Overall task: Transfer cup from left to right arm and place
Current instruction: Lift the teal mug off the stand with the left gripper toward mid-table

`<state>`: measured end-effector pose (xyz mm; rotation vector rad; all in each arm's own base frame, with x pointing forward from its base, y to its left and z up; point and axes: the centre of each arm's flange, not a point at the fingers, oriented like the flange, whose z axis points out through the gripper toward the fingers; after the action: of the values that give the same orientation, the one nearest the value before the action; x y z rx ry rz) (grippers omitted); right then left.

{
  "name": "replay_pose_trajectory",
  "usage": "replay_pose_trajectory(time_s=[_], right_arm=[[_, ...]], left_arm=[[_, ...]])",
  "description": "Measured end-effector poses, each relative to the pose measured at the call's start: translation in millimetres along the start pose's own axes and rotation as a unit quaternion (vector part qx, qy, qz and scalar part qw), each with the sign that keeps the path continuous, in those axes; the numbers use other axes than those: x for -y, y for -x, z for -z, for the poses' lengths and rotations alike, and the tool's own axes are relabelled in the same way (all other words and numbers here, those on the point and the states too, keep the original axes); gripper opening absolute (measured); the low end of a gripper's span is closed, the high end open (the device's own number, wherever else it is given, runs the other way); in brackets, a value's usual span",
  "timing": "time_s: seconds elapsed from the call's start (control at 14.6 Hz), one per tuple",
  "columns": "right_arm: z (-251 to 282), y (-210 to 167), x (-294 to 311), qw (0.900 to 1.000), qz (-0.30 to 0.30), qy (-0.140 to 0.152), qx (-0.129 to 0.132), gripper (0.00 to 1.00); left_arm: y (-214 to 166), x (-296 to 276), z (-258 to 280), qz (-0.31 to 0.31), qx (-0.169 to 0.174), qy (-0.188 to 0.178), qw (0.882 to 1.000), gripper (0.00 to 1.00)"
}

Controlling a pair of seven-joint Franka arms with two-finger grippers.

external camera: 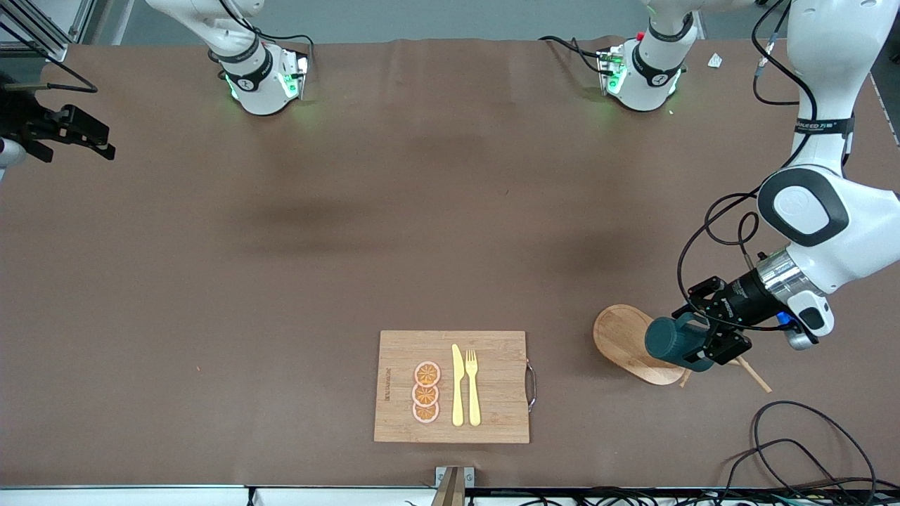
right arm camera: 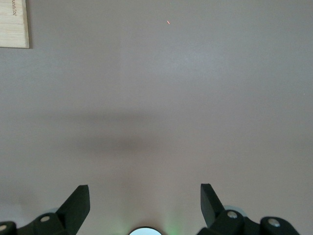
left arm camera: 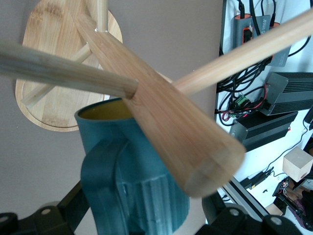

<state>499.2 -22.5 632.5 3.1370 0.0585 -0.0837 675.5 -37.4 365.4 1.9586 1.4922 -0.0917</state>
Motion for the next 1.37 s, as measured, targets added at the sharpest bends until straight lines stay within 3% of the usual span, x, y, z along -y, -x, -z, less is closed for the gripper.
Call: replay_pose_trajectory(time_s=[0.14, 0.41, 0.69, 1.03, 1.17, 1.37], right_arm=[[0, 0, 0, 1.0, 0.0, 0.0, 0.0, 1.0], [0, 0, 0, 1.0, 0.0, 0.0, 0.001, 1.0], [0, 0, 0, 1.0, 0.0, 0.0, 0.001, 1.0], [0, 0, 0, 1.0, 0.0, 0.0, 0.0, 1.0], [0, 0, 1, 1.0, 0.001, 0.0, 0.0, 1.0], [0, 0, 1, 1.0, 0.001, 0.0, 0.0, 1.0]], left_arm=[[-3, 2, -3, 0.008, 0.004, 0.001, 1.0, 0.98], [-3, 1, -4, 0.017, 0.009, 0.007, 1.0, 0.82], [13, -9, -3, 0.031, 0.019, 0.015, 0.999, 0.82], [112, -39, 2, 0.049, 0.048, 0.014, 0.998, 0.82], [168, -51, -5, 0.02, 0.032, -0.004, 0.999, 0.82], [254, -58, -44, -0.076, -0.009, -0.04, 0.996, 0.82]])
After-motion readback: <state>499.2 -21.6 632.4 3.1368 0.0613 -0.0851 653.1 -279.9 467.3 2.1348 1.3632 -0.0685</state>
